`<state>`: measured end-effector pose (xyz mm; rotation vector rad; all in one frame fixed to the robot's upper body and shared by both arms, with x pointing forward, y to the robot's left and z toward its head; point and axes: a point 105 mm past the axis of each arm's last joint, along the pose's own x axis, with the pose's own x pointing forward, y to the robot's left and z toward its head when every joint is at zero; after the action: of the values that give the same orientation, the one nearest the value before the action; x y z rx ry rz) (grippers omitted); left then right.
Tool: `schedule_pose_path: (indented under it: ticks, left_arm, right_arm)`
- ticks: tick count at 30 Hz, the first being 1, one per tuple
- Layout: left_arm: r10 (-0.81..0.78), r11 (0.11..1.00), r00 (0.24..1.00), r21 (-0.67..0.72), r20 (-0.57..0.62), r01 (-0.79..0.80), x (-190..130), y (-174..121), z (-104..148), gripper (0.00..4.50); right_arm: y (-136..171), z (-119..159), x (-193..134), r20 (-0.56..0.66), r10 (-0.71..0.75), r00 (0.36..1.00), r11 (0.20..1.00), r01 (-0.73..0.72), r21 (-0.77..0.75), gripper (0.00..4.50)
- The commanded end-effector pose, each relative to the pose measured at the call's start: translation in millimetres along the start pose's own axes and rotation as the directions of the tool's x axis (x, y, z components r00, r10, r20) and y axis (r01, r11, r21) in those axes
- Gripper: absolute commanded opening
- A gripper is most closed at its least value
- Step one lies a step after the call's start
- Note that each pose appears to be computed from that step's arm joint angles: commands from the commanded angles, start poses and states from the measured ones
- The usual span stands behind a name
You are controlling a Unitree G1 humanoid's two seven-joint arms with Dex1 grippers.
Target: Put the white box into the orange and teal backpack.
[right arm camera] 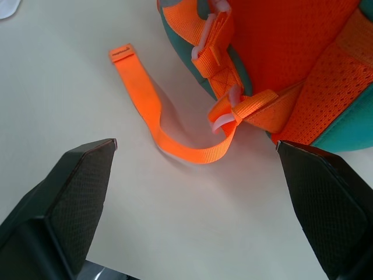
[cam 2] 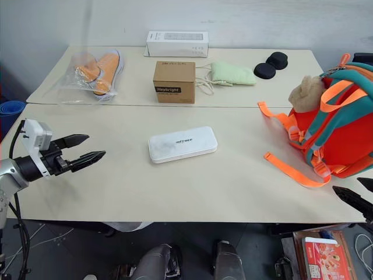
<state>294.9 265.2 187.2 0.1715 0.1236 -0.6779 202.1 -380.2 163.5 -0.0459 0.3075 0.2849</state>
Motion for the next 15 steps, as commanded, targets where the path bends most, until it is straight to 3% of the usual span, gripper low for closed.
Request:
schedule_pose_path:
  ticks: [1, 11, 15]
  left_arm:
    - [-0.001, 0.999, 1.0, 0.051, -0.002, 0.001, -2.0, -0.4, 6.9, 4.49]
    - [0.019, 0.998, 1.0, 0.054, -0.023, -0.017, -0.1, 1.6, 4.3, 4.49]
    - [0.027, 0.998, 0.999, 0.049, -0.031, -0.025, 6.4, -1.7, 3.3, 4.49]
  right_arm:
    - [-1.8, 2.7, -0.9, 0.022, -0.012, 1.0, 1.0, 0.012, -0.014, 4.5]
    - [-3.3, 0.1, -0.2, 0.019, -0.03, 0.999, 0.999, 0.03, -0.029, 4.5]
    - [18.2, 9.3, 10.5, 0.024, 0.063, 0.998, 0.995, -0.061, -0.073, 4.5]
